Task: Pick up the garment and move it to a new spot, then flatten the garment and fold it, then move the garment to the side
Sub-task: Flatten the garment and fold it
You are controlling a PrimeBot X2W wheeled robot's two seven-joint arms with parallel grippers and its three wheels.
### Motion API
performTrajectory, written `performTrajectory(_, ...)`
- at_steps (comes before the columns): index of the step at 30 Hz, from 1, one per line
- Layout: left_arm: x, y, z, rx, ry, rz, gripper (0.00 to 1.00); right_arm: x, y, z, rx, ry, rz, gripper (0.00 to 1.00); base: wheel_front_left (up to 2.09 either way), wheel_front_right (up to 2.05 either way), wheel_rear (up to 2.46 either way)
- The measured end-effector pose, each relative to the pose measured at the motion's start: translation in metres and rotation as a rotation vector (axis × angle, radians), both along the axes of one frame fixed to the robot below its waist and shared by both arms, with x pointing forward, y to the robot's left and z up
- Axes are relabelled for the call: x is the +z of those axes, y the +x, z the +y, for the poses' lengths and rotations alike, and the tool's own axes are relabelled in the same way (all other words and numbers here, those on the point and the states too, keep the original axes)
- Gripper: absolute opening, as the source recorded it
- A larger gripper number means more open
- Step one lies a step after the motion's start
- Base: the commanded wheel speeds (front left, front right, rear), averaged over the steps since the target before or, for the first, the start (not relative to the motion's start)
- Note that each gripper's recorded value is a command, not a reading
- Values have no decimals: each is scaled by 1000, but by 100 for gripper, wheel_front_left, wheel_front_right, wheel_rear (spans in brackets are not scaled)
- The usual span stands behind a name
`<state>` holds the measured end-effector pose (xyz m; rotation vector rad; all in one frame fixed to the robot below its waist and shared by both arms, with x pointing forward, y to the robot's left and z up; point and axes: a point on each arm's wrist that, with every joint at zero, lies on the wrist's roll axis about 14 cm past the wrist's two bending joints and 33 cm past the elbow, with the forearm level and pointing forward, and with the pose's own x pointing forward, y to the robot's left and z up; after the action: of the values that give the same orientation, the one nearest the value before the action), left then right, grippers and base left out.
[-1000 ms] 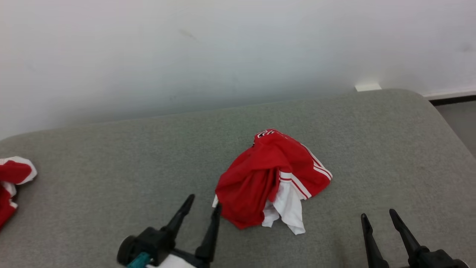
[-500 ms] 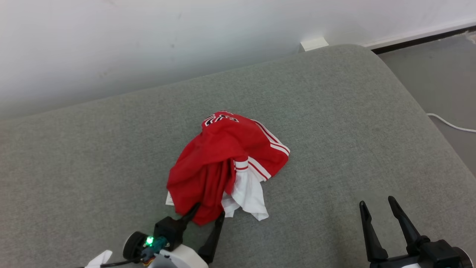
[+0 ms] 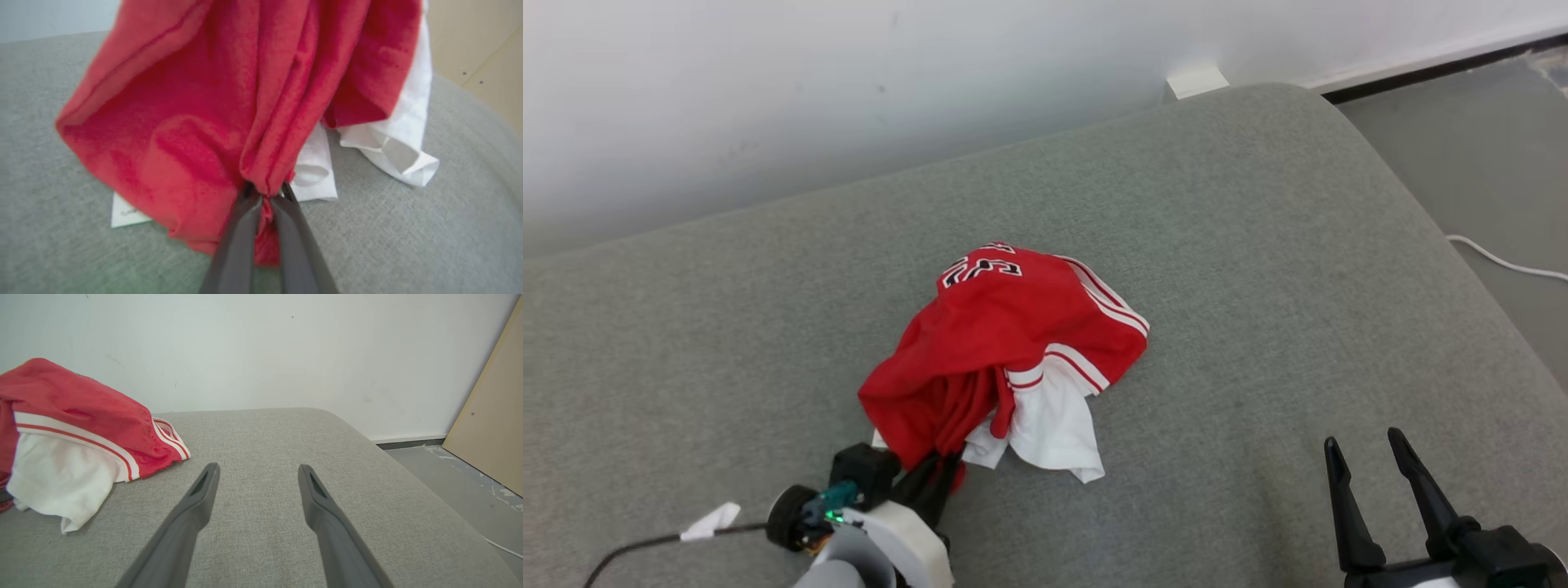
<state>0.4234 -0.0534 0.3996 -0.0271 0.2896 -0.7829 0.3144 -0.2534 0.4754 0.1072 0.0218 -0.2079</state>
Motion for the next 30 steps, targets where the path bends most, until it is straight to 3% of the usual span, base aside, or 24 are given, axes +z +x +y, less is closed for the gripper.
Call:
performTrajectory(5,31,6,17,2,-1,-28,0,-5,-5,7,17,18,5,100,0,0,0)
performTrajectory(11,114,13,61,6,6,-141,0,-4,-1,27,79,44,-10,100,0,0,0)
performTrajectory(18,178,-20,106,38,46,-194,0,4,2,39,125,52,-43,100,0,0,0)
performTrajectory(25,226,-44,118,54,-47,-224,0,3,4,50,158,63,-45,100,0,0,0)
performTrajectory(30,253,-54,103,-15,-66,-254,0,8,6,53,170,67,-62,100,0,0,0)
